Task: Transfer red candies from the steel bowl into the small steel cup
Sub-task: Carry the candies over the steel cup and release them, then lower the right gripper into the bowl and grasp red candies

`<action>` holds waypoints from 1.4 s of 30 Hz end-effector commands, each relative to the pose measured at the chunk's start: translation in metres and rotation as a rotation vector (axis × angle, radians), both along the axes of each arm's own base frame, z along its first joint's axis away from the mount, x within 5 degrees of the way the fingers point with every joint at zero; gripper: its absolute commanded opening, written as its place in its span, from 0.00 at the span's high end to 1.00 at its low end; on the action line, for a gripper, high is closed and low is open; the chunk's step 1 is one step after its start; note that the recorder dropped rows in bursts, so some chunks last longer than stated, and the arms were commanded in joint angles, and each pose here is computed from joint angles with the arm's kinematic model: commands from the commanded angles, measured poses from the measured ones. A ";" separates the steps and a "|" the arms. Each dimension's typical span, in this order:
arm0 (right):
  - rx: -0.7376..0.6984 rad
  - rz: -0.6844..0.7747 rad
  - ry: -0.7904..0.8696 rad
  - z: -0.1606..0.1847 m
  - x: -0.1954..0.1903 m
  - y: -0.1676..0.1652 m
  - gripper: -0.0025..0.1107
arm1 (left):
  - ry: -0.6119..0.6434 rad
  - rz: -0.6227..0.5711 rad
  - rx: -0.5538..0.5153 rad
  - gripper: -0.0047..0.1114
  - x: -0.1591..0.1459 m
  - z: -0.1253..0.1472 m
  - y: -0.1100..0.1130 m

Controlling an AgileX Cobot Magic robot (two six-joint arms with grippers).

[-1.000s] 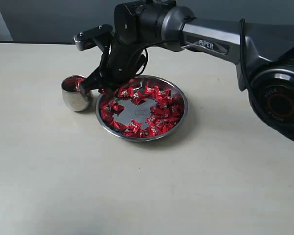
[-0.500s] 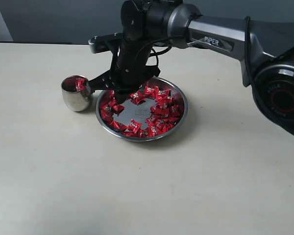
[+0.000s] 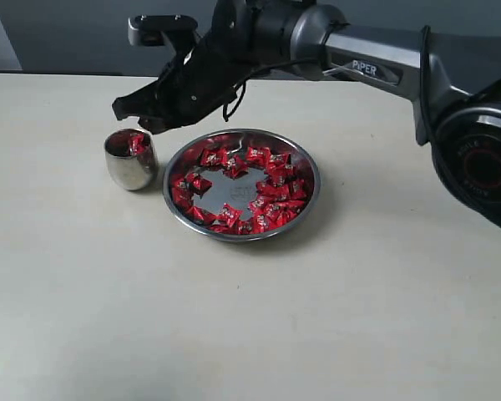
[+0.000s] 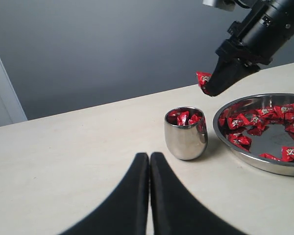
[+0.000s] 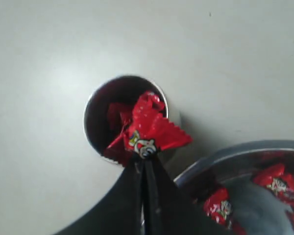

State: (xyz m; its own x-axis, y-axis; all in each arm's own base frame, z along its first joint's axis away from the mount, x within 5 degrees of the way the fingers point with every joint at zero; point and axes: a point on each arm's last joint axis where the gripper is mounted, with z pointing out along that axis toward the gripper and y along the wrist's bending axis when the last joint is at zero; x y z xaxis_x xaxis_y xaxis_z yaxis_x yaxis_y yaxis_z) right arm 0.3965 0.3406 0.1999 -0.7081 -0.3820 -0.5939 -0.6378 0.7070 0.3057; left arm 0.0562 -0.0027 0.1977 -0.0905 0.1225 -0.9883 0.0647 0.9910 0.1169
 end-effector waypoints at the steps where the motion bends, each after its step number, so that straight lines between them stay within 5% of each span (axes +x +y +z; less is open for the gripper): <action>1: 0.064 -0.031 -0.035 -0.002 0.006 0.004 0.98 | -0.004 0.000 -0.008 0.94 0.000 -0.001 0.000; 15: 0.123 0.031 -0.047 -0.024 0.006 0.017 0.98 | -0.004 0.000 -0.008 0.94 0.000 -0.001 0.000; 22: 0.123 0.034 -0.050 -0.024 0.006 0.017 0.74 | -0.004 0.000 -0.008 0.94 0.000 -0.001 0.000; 28: 0.115 0.049 -0.045 -0.022 0.004 0.017 0.73 | -0.004 0.000 -0.008 0.94 0.000 -0.001 0.000; 35: -0.029 0.006 -0.036 0.001 0.010 -0.014 0.73 | -0.004 0.000 -0.008 0.94 0.000 -0.001 0.000; 42: -0.338 0.060 0.113 -0.026 0.001 -0.036 0.73 | -0.004 0.000 -0.008 0.94 0.000 -0.001 0.000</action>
